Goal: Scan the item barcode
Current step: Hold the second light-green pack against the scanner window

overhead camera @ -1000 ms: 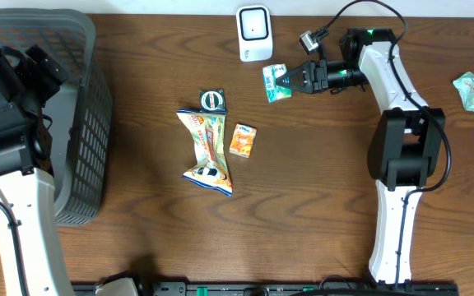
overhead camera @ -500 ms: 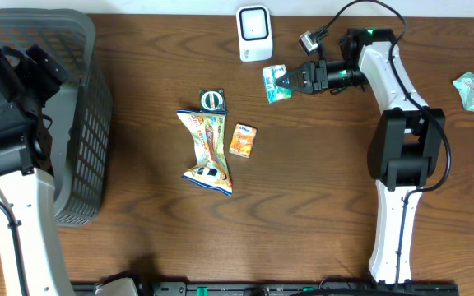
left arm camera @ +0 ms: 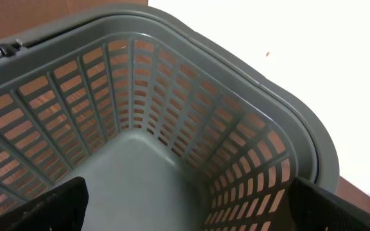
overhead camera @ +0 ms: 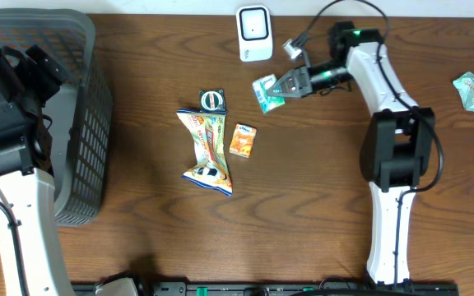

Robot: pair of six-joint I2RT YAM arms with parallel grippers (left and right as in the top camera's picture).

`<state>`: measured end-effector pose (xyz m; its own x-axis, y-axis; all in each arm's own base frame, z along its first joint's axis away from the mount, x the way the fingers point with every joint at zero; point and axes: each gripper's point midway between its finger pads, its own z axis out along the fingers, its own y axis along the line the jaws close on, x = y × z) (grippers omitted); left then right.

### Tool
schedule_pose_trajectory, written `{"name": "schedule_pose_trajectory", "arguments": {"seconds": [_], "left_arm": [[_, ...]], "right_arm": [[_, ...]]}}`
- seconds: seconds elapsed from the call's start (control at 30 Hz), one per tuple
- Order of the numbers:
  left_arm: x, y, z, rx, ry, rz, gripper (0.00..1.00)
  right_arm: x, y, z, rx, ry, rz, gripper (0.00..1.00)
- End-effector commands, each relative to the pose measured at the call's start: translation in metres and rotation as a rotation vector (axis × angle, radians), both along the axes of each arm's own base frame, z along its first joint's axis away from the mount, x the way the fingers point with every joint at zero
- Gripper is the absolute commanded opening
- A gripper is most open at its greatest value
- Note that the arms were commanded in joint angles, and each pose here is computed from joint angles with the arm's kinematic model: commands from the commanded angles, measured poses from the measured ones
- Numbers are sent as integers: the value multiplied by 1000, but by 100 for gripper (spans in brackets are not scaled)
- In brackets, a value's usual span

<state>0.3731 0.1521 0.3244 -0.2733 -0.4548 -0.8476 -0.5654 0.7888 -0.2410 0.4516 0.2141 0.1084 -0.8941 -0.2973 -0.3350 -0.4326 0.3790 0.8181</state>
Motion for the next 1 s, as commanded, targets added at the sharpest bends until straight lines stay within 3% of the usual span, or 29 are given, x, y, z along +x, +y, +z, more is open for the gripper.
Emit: {"name": "schedule_pose_trajectory", "arguments": {"seconds": [0.0,0.17,0.2,0.3,0.37,0.6,0.73,0.97], "left_arm": [[0,2,7,14,-10,2,98],[0,2,7,14,-10,2,98],[0,2,7,14,-10,2,98],[0,2,7,14,-10,2,98],[0,2,7,14,-10,2,98],[0,2,7,14,-10,2,98],[0,2,7,14,-10,2,98],[0,2,7,14,-10,2,98]], "right_arm": [[12,-22,-40,-427,127,-206,1],[41,-43,-44,-708,-40,-308,1],[53,-58,-40,-843,-107,-371,1],[72,-68,-23,-1030,-273,-424,1],[82,-61,-12,-1081,-388,-402,1],[128,-24,24,-1087,-752,-376,1],[160,-20,55,-1065,-912,-479,1],[198,6,110,-1037,-1324,-359,1]]}}
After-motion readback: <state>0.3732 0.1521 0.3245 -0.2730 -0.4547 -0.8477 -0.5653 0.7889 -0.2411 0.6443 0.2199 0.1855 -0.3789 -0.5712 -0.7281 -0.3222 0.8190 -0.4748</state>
